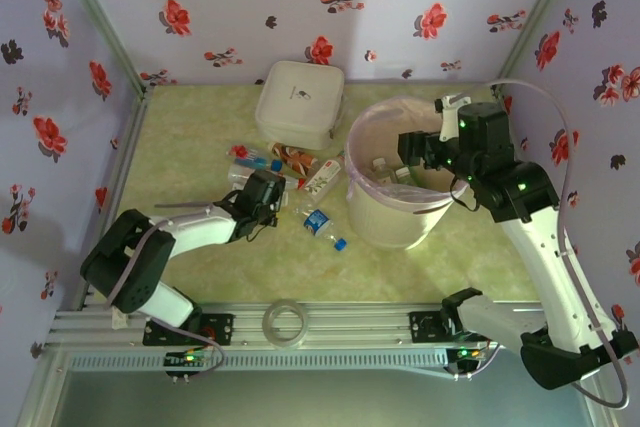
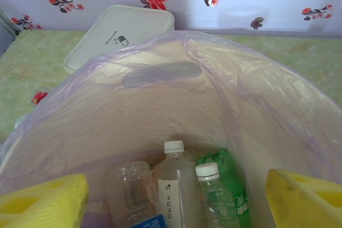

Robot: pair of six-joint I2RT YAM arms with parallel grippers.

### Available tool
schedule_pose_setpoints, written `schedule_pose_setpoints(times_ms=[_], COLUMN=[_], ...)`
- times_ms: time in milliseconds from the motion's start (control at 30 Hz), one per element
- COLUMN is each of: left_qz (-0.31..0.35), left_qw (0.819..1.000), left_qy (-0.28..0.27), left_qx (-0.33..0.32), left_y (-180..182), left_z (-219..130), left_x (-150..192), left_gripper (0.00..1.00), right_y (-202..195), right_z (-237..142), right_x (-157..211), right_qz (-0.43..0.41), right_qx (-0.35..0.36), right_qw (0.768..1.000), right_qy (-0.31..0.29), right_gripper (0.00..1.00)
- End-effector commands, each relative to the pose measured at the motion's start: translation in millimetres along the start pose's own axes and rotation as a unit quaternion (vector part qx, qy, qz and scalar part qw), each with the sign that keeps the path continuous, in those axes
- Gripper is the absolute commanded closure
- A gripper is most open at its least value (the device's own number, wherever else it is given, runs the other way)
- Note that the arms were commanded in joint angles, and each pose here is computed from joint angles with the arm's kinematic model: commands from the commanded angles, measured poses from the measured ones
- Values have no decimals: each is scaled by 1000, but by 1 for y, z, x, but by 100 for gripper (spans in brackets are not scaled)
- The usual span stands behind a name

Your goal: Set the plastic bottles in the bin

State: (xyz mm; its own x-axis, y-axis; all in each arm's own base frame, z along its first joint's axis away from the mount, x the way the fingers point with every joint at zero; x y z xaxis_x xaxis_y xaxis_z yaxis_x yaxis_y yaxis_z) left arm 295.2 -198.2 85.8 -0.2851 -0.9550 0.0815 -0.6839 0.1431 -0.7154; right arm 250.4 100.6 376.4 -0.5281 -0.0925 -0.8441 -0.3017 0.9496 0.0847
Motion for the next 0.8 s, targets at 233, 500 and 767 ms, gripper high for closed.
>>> schedule_pose_setpoints(times_ms=[233,500,767], left_qz=[-48,-66,-94], left_qw=[998,997,995], left_qy=[-30,-40,-36], left_qx=[12,5,9], left_y=[10,20,34], left_z=[13,14,20], left_x=[-3,-6,-8], left_gripper=[28,40,36], right_y=[-8,-9,-11], right_z=[-3,-5,-6], right_x=[4,6,6], right_qz=[1,-2,0], right_qx=[21,27,29], right_qw=[1000,1000,1000], right_qy=[-3,-2,-3], right_gripper=[14,14,14])
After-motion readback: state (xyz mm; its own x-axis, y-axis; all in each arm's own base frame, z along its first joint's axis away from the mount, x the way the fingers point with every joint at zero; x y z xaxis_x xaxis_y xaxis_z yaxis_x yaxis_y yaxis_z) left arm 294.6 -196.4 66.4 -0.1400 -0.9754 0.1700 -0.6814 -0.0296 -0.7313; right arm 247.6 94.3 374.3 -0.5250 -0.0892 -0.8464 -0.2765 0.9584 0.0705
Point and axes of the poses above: each hand's point on the last joint's axis, 136 mm out from that joint toward the fingers, its own z axis out along the fingers, its own y axis along the line the jaws close on, x = y × z, the point moved 4 cm from there along -z, back along the fingers, and after that the axes turned 5 degrees about -z, right-handed, at the moved point
